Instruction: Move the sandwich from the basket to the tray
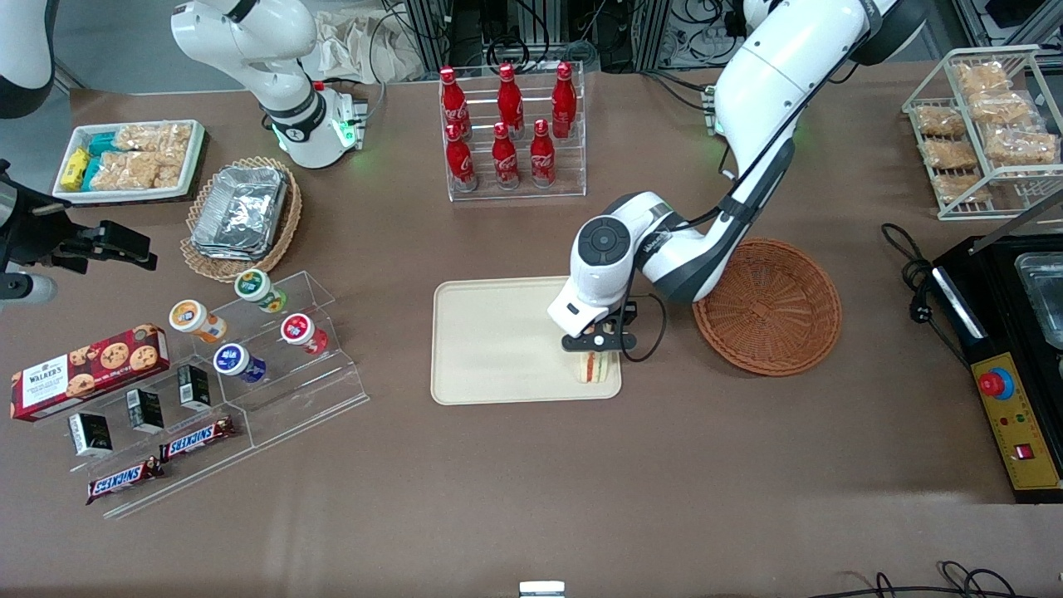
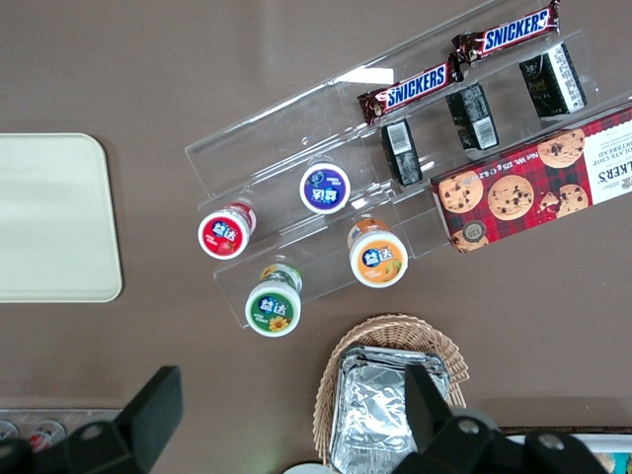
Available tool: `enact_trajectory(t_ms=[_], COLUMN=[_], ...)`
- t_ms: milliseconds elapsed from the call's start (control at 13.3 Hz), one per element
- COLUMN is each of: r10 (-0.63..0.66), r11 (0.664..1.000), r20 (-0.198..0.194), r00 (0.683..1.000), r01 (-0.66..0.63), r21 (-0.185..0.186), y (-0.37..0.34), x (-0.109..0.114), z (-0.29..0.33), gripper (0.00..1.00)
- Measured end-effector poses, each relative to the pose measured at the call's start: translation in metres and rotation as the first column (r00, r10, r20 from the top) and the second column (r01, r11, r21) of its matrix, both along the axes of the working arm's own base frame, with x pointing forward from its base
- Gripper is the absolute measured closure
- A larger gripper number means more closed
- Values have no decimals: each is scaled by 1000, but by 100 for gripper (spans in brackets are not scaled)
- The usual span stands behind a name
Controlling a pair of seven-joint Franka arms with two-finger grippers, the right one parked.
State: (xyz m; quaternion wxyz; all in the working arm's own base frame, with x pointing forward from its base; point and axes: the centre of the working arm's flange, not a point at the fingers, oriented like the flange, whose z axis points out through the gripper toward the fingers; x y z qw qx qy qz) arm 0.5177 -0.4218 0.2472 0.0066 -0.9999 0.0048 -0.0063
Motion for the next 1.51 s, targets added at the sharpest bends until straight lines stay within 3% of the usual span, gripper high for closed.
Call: enact_trajectory(t_ms=[226,452,753,1054,1280,1505], r10=[45,173,269,310,218,96], r11=[999,985,959,949,976,994], r20=[28,76,110,86,27,-24], r00=[999,982,957,947,976,995], r01=[-44,-171,-277,-313,-218,-97], r21=[-23,-32,65,32,-8,-41], y=[-3,5,71,184,285,372], x=[11,31,61,80,75,64], z=[16,63,168,270,323,337], gripper=[0,0,0,0,0,0])
